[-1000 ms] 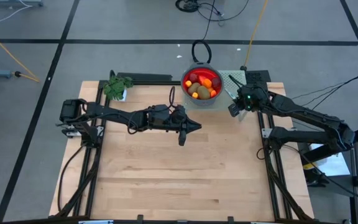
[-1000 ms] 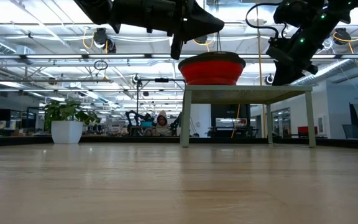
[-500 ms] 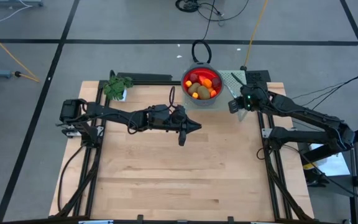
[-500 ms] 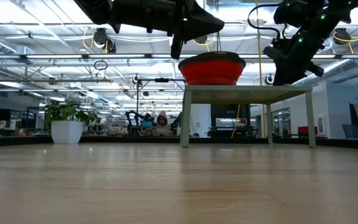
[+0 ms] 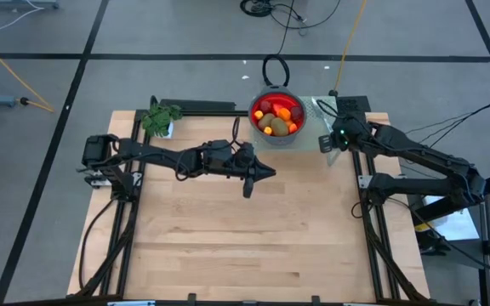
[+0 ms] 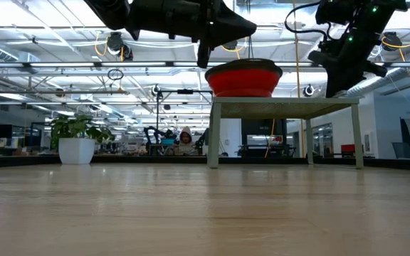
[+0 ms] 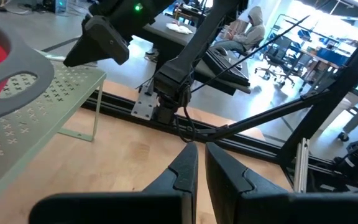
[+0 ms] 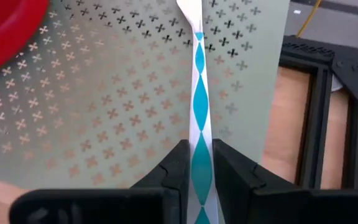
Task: Pick & Place Fruit
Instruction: Put the white table knife on the shelf
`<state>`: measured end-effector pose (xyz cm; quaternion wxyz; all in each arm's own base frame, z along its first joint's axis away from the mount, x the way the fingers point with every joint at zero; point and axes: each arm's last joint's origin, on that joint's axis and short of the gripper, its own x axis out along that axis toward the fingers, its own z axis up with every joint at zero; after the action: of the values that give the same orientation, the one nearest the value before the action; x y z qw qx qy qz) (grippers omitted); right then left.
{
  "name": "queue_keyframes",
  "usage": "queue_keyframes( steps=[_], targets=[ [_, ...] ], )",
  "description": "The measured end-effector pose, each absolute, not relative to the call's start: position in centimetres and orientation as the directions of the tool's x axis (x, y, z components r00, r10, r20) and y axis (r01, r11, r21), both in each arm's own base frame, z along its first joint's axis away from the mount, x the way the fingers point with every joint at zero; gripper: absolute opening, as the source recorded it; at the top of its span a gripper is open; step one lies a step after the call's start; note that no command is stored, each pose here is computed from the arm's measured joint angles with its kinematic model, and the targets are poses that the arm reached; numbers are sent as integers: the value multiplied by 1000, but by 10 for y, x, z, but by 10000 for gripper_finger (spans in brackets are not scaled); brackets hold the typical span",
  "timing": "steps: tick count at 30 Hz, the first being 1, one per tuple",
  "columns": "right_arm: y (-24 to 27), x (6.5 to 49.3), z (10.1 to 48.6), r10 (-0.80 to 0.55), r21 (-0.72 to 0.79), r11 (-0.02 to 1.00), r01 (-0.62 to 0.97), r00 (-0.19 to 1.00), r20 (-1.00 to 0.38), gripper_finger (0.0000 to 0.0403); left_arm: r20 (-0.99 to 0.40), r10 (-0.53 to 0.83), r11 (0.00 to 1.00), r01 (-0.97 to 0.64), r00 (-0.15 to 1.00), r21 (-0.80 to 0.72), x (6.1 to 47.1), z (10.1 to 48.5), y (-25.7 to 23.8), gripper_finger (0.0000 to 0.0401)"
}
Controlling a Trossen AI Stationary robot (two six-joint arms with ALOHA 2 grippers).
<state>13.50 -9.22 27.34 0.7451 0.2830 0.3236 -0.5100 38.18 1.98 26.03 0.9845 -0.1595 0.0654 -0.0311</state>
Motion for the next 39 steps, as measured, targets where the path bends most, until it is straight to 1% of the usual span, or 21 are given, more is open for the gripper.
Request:
queue_keyframes(
  steps=[4, 16, 23, 29, 39],
  targets=[
    [-90, 136, 273, -573, 126, 292, 948, 278, -771, 49, -118, -92, 944, 49, 989, -327, 382, 260, 21, 26],
    [-85, 141, 271, -550, 255, 135, 957, 287, -784, 49, -119, -97, 944, 53, 988, -326, 382, 260, 21, 26],
    [-87, 147, 267, -525, 299, 63, 952, 287, -801, 49, -118, -149, 937, 102, 982, -333, 382, 260, 20, 26],
    [-88, 152, 269, -518, 366, 59, 929, 341, -784, 49, -118, -177, 934, 129, 977, -332, 381, 260, 19, 26],
    [-88, 152, 269, -517, 378, 36, 925, 341, -785, 53, -118, -195, 937, 149, 974, -316, 381, 260, 19, 26]
  ],
)
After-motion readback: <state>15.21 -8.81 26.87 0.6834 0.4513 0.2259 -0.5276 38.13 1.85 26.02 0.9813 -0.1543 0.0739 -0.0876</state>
